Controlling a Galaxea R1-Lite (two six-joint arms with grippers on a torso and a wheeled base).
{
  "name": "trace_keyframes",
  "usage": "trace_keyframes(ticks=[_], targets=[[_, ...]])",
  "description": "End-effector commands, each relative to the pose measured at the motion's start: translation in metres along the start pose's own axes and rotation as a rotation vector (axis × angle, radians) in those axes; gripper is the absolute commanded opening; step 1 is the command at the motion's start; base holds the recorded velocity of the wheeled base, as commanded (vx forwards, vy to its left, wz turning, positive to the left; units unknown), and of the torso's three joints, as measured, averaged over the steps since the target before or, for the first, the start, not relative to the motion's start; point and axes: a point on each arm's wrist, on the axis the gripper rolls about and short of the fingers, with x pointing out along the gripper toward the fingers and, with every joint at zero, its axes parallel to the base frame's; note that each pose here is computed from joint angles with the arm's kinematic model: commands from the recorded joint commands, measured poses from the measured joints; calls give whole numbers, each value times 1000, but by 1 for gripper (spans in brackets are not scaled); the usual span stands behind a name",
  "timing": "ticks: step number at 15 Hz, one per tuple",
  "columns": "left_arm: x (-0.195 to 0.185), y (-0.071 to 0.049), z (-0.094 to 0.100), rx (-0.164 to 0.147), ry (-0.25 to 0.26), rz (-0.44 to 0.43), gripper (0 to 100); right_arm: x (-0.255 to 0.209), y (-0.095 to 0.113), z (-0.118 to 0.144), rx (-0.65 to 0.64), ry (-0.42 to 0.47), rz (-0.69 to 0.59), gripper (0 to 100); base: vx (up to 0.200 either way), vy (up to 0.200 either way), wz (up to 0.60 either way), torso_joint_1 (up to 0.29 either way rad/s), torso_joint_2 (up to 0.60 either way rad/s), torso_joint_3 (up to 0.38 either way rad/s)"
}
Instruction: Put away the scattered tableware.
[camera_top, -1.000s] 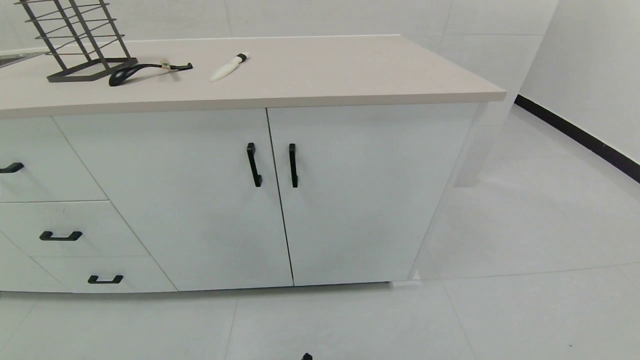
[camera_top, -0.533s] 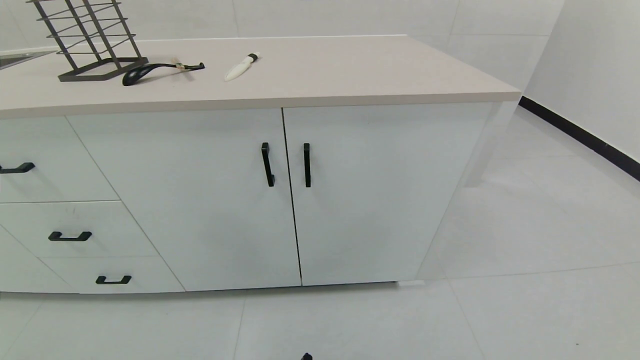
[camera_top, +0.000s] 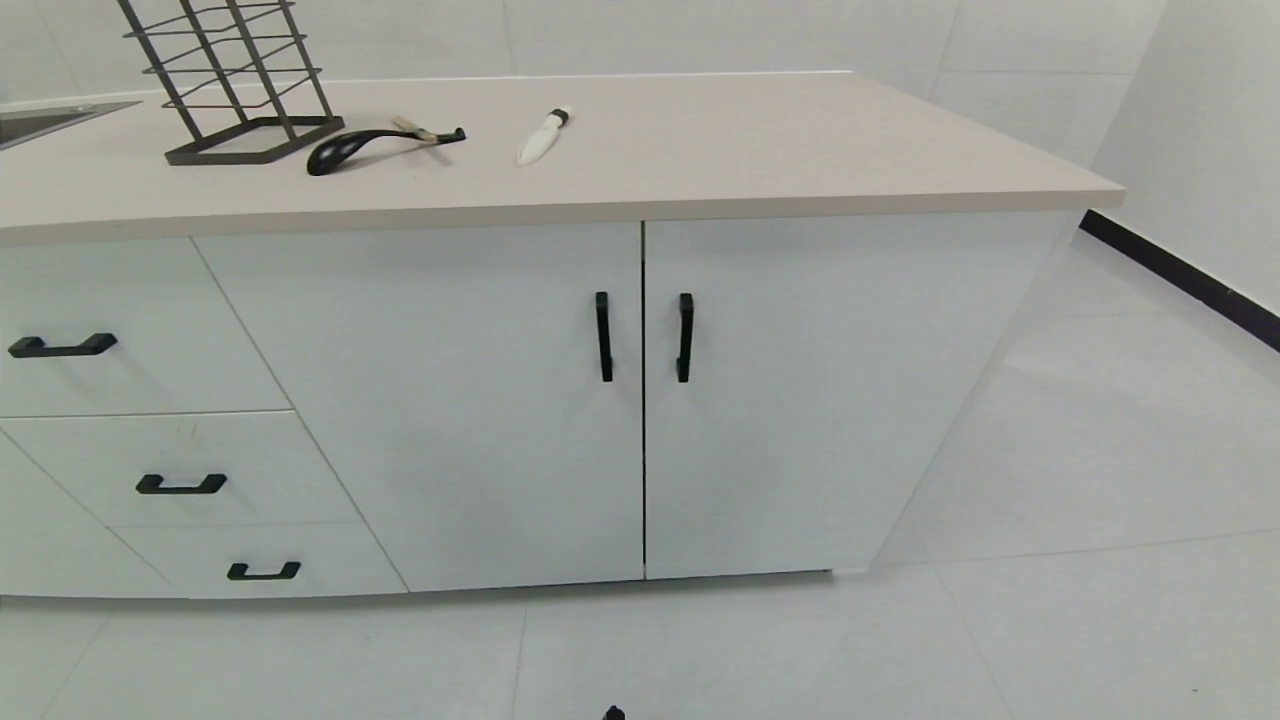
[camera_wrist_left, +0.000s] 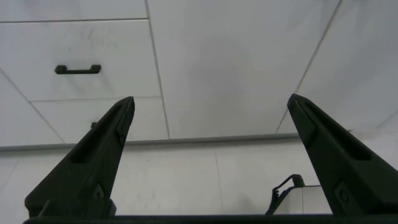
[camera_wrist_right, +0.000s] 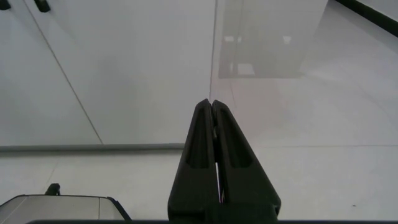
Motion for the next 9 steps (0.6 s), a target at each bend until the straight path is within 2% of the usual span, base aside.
trace_keyframes(ticks=[1, 9], targets=[[0, 0, 0, 0, 1, 0, 100, 0, 0, 0, 0, 0, 1, 0, 0, 200, 0, 2, 2, 2], [0, 0, 0, 0, 1, 0, 100, 0, 0, 0, 0, 0, 0, 0, 0, 200, 0, 3, 1, 3]])
